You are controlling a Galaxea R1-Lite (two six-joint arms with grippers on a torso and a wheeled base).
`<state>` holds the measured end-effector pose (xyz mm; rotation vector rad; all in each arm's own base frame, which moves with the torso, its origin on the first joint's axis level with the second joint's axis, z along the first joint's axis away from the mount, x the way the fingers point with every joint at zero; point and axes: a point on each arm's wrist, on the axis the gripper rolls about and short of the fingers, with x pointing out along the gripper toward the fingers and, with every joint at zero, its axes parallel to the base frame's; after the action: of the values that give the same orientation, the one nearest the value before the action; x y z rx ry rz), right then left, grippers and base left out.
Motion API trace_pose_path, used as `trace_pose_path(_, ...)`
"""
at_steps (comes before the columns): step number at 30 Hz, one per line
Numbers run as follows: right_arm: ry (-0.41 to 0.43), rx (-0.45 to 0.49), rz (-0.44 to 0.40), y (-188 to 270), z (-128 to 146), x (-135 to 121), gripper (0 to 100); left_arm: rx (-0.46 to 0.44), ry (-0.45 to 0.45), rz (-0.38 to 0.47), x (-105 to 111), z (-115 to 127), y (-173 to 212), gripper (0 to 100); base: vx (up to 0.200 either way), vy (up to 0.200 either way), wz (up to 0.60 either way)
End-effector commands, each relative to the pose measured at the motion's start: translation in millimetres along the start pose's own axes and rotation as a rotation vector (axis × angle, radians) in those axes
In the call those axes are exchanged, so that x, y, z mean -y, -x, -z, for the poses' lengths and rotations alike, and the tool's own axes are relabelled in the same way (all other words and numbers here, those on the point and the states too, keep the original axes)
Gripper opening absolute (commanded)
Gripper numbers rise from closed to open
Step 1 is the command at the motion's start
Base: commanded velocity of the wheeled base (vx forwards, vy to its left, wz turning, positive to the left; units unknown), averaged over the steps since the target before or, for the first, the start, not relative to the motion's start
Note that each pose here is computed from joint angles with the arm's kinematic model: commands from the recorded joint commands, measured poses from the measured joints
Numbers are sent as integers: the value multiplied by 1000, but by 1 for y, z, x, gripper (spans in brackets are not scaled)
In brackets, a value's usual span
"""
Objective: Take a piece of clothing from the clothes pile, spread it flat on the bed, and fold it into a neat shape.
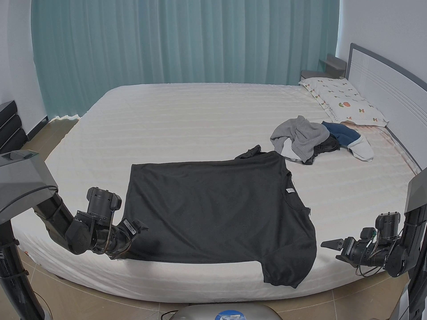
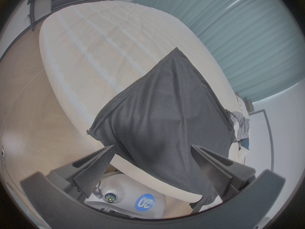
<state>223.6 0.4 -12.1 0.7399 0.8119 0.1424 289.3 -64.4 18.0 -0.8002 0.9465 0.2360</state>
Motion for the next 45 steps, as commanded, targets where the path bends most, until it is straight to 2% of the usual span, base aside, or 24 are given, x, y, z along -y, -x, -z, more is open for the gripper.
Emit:
trace_pose_path(1, -3, -9, 2, -1, 2, 0, 100, -55, -105, -37, -25, 4, 7, 100, 0, 0, 0)
trace_pose_path(7, -1, -14, 5, 0, 3, 1, 100, -65, -151, -45, -44, -4, 12, 100, 0, 0, 0)
trace_pose_path(10, -2, -14, 5, 0, 3, 1, 100, -84, -184, -14, -54, -9, 13, 100, 0, 0, 0)
trace_pose_path(13, 0, -15, 4, 0, 3, 0, 100, -75, -188, -2, -55, -12, 11, 100, 0, 0, 0)
trace_pose_path(26, -2, -28, 11, -1, 6, 2, 100, -105, -184, -43, -61, -5, 2, 100, 0, 0, 0)
trace_pose_path(27, 0, -32, 12, -1, 6, 2, 100, -106, -184, -47, -61, -5, 1, 0, 0, 0, 0)
trace_pose_path(31, 4, -24, 5, -1, 7, 1, 100, -108, -191, -59, -62, -3, -1, 0, 0, 0, 0)
trace_pose_path(35, 4, -21, 3, -2, 7, 2, 100, -70, -219, -137, -63, 2, -11, 0, 0, 0, 0)
trace_pose_path(41, 10, -21, -1, -2, 9, 2, 100, -40, -240, -132, -63, 4, -8, 0, 0, 0, 0)
trace_pose_path(45, 15, -30, -6, -3, 12, 1, 100, 6, -255, -97, -54, -4, 11, 0, 0, 0, 0)
